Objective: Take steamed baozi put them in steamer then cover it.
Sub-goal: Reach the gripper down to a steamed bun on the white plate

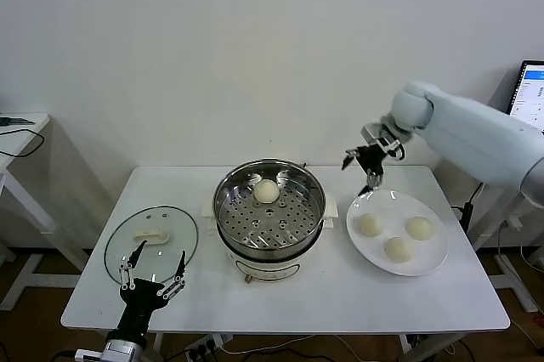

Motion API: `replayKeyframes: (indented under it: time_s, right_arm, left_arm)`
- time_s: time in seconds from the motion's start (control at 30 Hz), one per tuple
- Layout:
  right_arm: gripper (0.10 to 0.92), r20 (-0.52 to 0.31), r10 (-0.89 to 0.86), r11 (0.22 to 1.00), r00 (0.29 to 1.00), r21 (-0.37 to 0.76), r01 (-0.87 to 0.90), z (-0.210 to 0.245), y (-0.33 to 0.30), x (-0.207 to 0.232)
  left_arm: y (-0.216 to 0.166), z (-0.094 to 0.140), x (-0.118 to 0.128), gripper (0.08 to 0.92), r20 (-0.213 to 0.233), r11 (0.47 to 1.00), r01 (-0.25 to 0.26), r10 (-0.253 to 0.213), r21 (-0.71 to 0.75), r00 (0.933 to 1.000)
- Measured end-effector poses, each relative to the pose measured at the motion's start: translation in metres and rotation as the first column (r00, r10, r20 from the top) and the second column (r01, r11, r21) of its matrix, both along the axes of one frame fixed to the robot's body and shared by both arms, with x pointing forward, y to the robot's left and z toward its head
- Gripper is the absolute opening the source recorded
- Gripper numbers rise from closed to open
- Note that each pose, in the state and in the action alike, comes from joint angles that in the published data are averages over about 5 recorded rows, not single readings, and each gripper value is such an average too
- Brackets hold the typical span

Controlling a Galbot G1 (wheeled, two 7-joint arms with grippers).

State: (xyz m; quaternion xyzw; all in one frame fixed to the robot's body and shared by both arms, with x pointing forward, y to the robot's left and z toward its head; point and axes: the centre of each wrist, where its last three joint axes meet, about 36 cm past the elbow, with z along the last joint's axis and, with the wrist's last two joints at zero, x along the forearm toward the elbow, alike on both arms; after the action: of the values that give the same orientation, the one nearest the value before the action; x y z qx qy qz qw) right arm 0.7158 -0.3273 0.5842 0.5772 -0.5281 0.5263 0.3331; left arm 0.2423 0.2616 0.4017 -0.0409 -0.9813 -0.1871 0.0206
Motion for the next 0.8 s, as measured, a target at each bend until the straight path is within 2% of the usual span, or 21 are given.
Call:
replayKeyframes:
  time_s: [0.33, 0.8]
  right_arm:
    - [0.823, -0.076, -0.153, 0.988, 0.985, -0.028, 0.152, -0.062, -0.026, -0.003]
    - [0.823, -0.093, -0.237, 0.971, 0.967, -0.064, 0.232, -0.116, -0.037, -0.004]
  left_arm:
    - [0.002, -0.004, -0.004, 0.823, -0.009, 1.000, -0.010, 0.010, 0.004, 0.9999]
    - [0.009, -0.006, -0.001, 0.823, -0.003, 1.000, -0.016, 0.016, 0.027, 0.9999]
